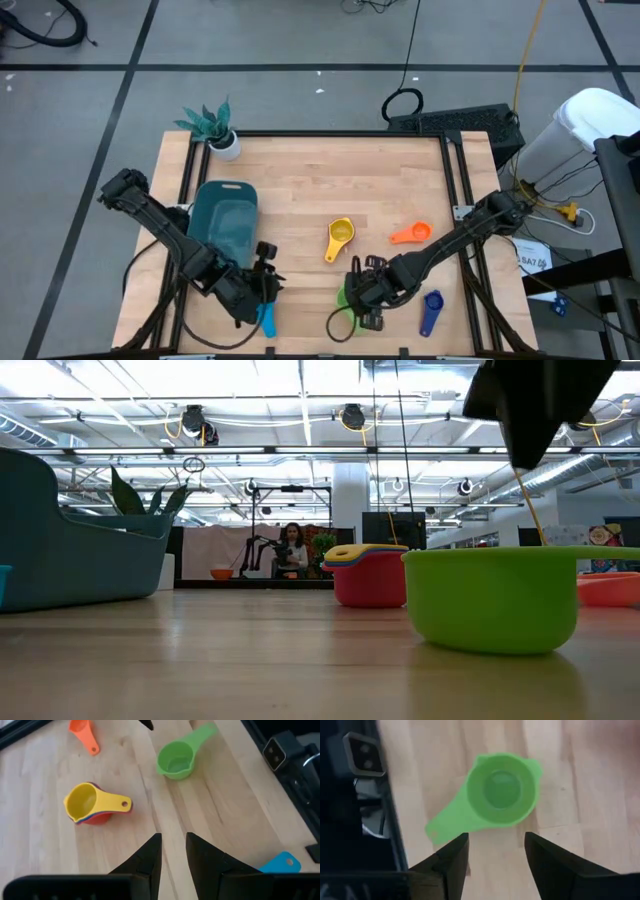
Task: Nest measuring cups in basket
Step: Stack the green measuring cup on top of the yellow measuring cup
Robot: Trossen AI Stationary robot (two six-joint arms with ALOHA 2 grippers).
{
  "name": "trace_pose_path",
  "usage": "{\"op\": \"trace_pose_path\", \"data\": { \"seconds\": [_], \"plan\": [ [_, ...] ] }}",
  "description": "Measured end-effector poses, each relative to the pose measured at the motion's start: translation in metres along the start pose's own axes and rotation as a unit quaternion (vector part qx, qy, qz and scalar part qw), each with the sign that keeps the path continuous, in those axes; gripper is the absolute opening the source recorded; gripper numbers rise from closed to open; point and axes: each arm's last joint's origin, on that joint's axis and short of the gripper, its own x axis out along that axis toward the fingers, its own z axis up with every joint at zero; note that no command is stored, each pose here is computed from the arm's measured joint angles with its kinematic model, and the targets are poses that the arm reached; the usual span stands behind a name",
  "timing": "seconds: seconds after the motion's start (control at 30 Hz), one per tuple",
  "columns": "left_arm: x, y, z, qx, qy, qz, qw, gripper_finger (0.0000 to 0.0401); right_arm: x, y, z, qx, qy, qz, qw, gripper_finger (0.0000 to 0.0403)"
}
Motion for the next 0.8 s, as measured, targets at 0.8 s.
{"op": "trace_pose_path", "data": {
  "seconds": [0.8],
  "plan": [
    [0.003,0.003,0.001,0.055,0.002,0.006,0.998,0.0093,0.051,-0.025,-0.006,0.114,-0.064,-0.003,0.991,0.0185]
  ]
}}
